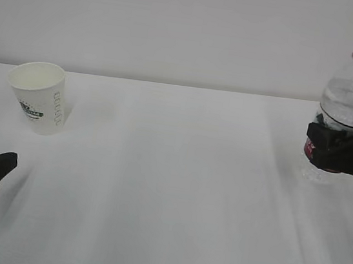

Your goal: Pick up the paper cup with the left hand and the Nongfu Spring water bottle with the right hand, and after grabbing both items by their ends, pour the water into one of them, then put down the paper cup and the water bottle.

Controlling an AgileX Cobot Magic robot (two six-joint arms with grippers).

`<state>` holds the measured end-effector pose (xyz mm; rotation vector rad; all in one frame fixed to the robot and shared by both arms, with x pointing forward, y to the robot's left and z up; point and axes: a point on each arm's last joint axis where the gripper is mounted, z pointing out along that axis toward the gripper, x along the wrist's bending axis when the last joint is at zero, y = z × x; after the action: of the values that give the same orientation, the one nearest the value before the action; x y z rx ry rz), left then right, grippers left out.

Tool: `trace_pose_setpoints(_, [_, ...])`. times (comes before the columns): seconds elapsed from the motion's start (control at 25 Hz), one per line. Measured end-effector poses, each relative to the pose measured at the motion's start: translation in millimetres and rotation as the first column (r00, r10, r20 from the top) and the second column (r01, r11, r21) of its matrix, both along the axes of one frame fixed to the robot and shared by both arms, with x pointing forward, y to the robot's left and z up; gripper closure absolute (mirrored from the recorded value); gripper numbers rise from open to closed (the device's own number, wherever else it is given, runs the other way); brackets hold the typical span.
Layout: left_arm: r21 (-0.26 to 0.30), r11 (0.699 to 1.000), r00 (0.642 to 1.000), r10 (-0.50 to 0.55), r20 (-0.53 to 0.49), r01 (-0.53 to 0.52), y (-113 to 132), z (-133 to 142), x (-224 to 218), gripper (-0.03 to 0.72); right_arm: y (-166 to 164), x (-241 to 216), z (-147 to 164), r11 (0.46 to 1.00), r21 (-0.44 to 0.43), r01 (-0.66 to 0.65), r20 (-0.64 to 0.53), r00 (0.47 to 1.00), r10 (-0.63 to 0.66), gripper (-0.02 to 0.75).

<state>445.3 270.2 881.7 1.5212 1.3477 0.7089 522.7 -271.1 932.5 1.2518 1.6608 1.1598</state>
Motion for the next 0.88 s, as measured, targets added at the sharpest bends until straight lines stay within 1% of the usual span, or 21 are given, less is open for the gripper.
trace_pose_setpoints(0.12, [0.000,1.000,1.000,0.000,0.000,0.000,0.0,0.0,0.0,0.246,-1.6,-1.5,5.0,1.000,0.000,0.018,-0.004,1.000,-0.018,0.329])
trace_pose_setpoints(0.44, [0.000,1.000,1.000,-0.004,0.000,0.004,-0.3,0.0,-0.1,0.246,-7.9,-7.5,10.1,0.995,0.012,0.099,-0.084,0.992,-0.098,0.330])
trace_pose_setpoints(0.64, [0.000,1.000,1.000,-0.004,0.000,0.004,-0.3,0.0,-0.1,0.246,-9.4,-8.8,13.4,0.993,0.020,0.119,-0.089,0.989,-0.117,0.330])
trace_pose_setpoints(0.88, [0.000,1.000,1.000,-0.004,0.000,0.004,-0.3,0.0,-0.1,0.246,-12.2,-12.8,8.3,0.987,0.024,0.161,-0.157,0.975,-0.155,0.330])
